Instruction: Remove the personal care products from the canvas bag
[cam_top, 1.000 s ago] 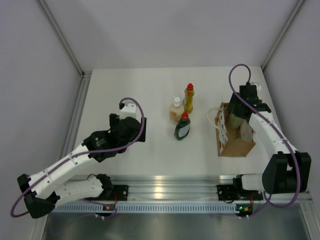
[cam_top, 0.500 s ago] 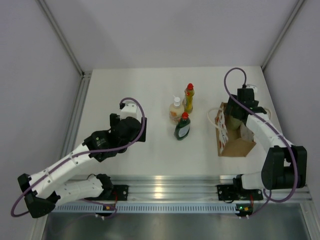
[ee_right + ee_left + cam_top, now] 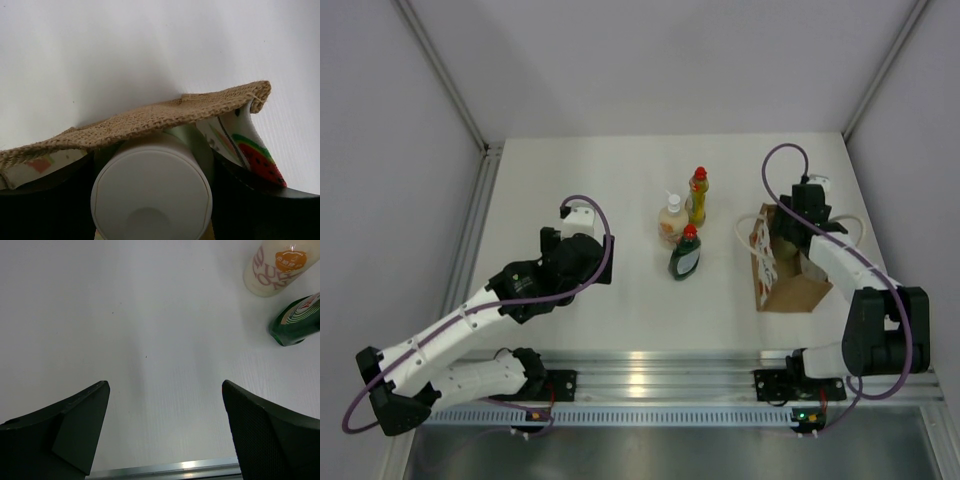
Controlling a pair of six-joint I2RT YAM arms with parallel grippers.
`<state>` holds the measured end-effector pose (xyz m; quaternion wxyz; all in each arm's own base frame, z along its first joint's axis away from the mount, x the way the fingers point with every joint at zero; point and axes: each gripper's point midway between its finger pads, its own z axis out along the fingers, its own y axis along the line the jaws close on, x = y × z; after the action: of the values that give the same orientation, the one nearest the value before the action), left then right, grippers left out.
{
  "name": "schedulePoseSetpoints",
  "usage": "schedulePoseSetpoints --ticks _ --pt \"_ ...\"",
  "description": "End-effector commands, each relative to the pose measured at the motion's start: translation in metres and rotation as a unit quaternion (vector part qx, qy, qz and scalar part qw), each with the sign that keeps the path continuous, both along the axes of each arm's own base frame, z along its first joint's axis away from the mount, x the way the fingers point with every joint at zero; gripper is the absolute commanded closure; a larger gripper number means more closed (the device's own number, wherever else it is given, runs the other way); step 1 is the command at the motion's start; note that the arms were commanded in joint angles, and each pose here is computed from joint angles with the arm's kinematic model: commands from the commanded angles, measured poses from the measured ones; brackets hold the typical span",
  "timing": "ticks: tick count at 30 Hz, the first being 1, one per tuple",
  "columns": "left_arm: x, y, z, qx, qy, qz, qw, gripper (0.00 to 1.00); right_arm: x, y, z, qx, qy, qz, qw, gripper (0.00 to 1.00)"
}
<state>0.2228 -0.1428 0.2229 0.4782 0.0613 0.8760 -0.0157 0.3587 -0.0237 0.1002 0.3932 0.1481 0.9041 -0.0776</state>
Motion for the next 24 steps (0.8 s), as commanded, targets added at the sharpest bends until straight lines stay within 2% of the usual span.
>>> schedulePoseSetpoints --ticks 1,6,10,24 --pt "0.002 -0.001 0.007 -0.009 -0.008 -0.002 1.0 0.02 0.018 0.0 0.025 0.007 -0.066 0.005 0.998 0.82" --pt "0.002 -0.001 0.006 -0.008 -0.007 -0.002 1.0 0.02 0.017 0.003 0.053 0.014 -0.103 0.015 0.994 0.94" --pt "0.002 0.001 0.008 -0.008 -0.01 0.002 1.0 0.02 0.015 0.005 0.079 0.018 -0.125 0.018 0.992 0.98" --pt "0.005 0.011 0.016 -0.013 -0.027 0.024 0.999 0.02 -0.006 0.013 0.158 0.016 -0.18 0.036 0.983 1.0"
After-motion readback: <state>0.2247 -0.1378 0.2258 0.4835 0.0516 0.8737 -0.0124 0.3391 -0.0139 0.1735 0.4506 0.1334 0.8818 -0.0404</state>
